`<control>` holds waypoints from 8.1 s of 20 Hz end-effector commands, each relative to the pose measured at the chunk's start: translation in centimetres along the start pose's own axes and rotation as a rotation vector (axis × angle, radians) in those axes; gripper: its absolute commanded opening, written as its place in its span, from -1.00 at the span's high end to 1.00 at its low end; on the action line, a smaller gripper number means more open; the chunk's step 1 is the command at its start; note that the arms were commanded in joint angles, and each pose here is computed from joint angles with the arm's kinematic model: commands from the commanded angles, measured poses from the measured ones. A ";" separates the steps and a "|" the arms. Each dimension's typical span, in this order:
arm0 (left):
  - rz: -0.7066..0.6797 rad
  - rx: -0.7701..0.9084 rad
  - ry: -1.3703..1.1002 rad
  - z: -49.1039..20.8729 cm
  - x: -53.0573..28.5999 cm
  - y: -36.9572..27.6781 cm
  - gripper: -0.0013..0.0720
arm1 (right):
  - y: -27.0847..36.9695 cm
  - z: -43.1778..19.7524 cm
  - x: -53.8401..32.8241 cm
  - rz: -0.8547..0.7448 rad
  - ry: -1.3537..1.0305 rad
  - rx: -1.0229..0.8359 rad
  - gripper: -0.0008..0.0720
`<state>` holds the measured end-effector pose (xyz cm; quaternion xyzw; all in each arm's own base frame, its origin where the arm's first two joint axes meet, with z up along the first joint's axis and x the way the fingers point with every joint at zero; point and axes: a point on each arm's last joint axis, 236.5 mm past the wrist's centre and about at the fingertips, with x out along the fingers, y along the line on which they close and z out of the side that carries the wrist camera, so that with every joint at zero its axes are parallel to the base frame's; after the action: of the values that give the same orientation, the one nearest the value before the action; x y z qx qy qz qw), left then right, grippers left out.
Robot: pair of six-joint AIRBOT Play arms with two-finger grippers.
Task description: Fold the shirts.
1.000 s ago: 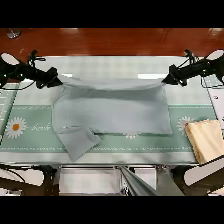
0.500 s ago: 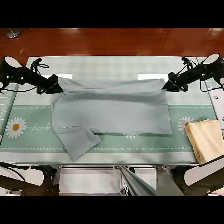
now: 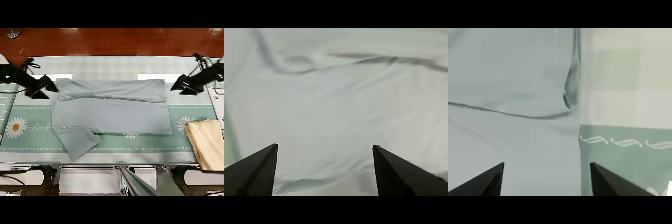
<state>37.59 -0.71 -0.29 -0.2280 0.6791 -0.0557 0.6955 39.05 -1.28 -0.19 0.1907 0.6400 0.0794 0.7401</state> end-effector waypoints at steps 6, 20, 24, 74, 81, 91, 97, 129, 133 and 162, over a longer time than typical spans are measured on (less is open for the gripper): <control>-0.108 -0.174 -0.204 -8.4 -0.7 5.3 -0.95 | 1.7 -11.6 0.4 0.160 -0.302 0.201 -0.73; -0.138 -0.277 -0.008 -16.4 7.5 4.8 -0.95 | 5.1 -14.9 0.7 0.289 -0.214 0.173 -0.73; -0.160 -0.278 0.030 -18.1 9.1 4.1 -0.95 | 5.1 -14.8 0.7 0.287 -0.218 0.166 -0.73; -0.182 -0.031 -0.209 -11.1 7.1 1.0 0.91 | 0.5 -9.0 5.0 0.142 0.035 0.206 0.91; -0.224 -0.030 -0.273 -1.5 5.2 -1.0 0.91 | 3.5 -4.9 6.0 0.225 -0.008 0.173 0.91; -0.279 -0.006 -0.239 9.4 4.9 -2.9 0.91 | 4.0 5.9 6.6 0.225 -0.127 0.209 0.91; -0.284 0.048 -0.234 11.8 6.5 -4.8 0.91 | 4.4 10.1 8.2 0.224 -0.168 0.209 0.91; -0.009 0.050 -0.562 2.0 -5.6 -2.1 -0.97 | -1.7 5.0 8.3 0.249 0.023 0.295 -0.75; -0.051 0.167 -0.413 -2.7 0.4 -6.9 -0.97 | 0.4 5.0 11.2 0.249 0.046 0.269 -0.75; -0.281 0.787 -0.149 -11.4 16.0 -35.9 0.91 | 12.0 -13.7 -11.7 0.173 -0.352 -0.086 0.91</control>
<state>37.21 -36.82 0.59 -0.0424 0.5050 -0.3685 0.7793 26.96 7.52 12.83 0.2208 0.4856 0.1368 0.8347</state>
